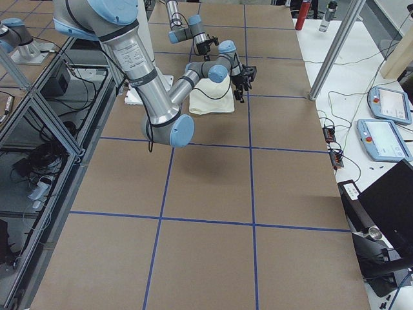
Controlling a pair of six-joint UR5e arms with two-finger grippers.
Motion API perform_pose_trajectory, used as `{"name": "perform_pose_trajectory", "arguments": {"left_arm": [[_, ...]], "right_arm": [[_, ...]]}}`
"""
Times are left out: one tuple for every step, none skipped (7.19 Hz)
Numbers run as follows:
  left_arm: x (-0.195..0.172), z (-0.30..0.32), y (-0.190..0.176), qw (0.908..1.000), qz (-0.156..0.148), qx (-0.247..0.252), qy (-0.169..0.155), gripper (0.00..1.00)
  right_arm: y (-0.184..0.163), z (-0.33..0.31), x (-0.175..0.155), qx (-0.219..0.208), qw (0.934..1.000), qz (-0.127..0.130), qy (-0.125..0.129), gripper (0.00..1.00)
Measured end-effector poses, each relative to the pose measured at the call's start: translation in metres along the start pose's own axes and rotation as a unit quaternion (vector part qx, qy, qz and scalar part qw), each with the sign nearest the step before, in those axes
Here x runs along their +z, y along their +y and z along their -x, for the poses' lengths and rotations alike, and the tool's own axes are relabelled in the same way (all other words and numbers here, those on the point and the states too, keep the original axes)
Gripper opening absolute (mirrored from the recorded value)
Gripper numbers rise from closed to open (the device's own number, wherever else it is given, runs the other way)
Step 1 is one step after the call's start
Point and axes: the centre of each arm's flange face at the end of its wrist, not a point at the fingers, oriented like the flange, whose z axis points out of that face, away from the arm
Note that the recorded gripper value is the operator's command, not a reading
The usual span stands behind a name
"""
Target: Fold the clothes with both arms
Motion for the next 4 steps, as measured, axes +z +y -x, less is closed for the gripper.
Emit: {"name": "perform_pose_trajectory", "arguments": {"left_arm": [[-0.003,0.014,0.001,1.0000,0.001,0.002,-0.010,0.00],[-0.006,0.026,0.001,0.9998,0.001,0.003,-0.018,0.00],[-0.005,0.033,0.001,0.9997,0.001,0.003,-0.025,0.00],[-0.001,0.042,0.002,0.9994,0.002,0.003,-0.034,0.00]], "right_arm": [[0.000,0.000,0.000,0.000,1.0000,0.000,0.000,1.00],[0.001,0.000,0.000,0.000,1.0000,0.000,0.000,1.00],[0.001,0.000,0.001,0.000,1.0000,0.000,0.000,1.00],[0.001,0.000,0.001,-0.001,1.0000,0.000,0.001,1.00]]}}
